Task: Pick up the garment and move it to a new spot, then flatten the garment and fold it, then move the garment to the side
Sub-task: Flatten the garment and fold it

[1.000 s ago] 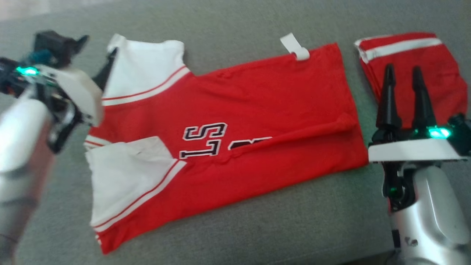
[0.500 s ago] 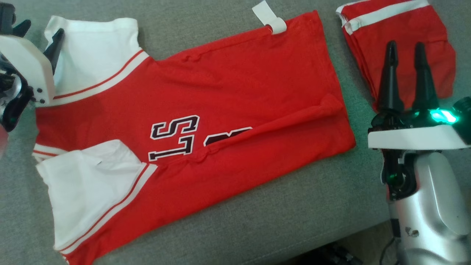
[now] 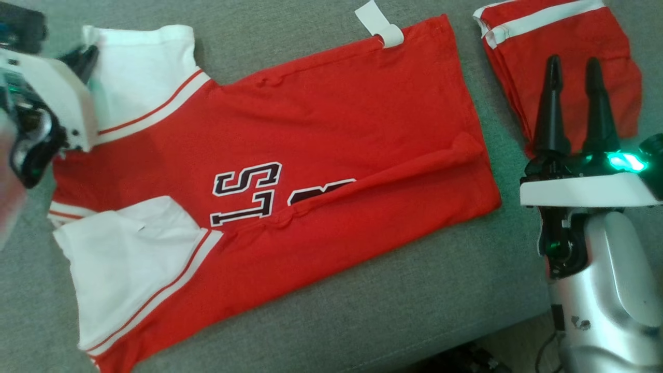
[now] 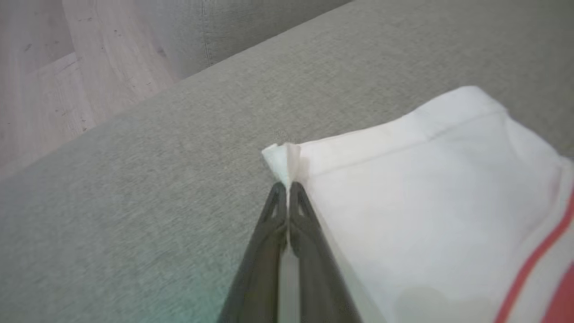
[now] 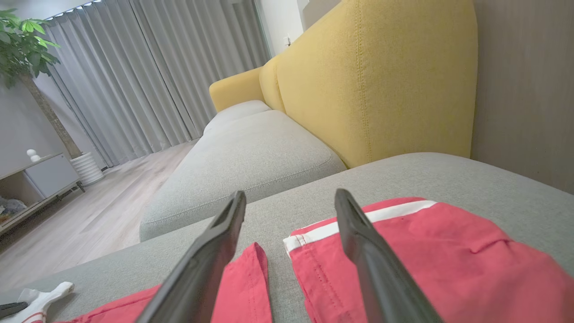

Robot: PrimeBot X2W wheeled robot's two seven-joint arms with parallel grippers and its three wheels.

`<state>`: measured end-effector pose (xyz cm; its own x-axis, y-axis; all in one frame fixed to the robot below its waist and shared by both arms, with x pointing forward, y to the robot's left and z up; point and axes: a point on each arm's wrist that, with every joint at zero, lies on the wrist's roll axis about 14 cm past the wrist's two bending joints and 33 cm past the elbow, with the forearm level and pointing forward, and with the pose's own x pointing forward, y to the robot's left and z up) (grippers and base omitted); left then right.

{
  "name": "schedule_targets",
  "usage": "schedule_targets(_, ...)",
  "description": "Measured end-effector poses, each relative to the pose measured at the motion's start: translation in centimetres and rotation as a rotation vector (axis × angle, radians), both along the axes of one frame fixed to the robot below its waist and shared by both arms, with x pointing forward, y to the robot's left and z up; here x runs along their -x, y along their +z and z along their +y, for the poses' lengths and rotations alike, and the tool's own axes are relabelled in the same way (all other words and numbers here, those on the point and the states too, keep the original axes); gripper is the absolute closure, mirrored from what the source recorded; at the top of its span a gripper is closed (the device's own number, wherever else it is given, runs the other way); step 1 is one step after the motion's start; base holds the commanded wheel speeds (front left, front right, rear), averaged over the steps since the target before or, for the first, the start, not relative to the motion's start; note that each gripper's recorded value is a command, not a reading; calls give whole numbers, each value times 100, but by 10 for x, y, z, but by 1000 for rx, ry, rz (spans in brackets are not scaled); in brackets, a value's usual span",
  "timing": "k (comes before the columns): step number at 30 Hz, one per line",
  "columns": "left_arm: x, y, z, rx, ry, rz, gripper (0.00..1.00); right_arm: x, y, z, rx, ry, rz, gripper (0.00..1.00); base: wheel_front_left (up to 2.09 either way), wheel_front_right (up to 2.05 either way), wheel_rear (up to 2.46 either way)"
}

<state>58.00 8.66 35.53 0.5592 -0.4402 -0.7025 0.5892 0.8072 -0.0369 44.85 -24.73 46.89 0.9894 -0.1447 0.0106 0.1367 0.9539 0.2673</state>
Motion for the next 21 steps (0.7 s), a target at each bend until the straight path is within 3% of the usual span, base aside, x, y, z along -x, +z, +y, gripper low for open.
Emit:
schedule_targets(10, 3, 59, -13, 131, -23, -230, 100, -7, -1, 16, 95, 65, 41, 0, 0, 0, 0)
schedule_targets(16, 12, 110, -4, 189, -9, -400, 100, -34, 13, 38, 186, 145, 78, 0, 0, 0, 0)
schedule_targets(21, 34, 138, 7, 214, -5, -483, 100, -51, -2, 58, 206, 222, 208, 0, 0, 0, 0)
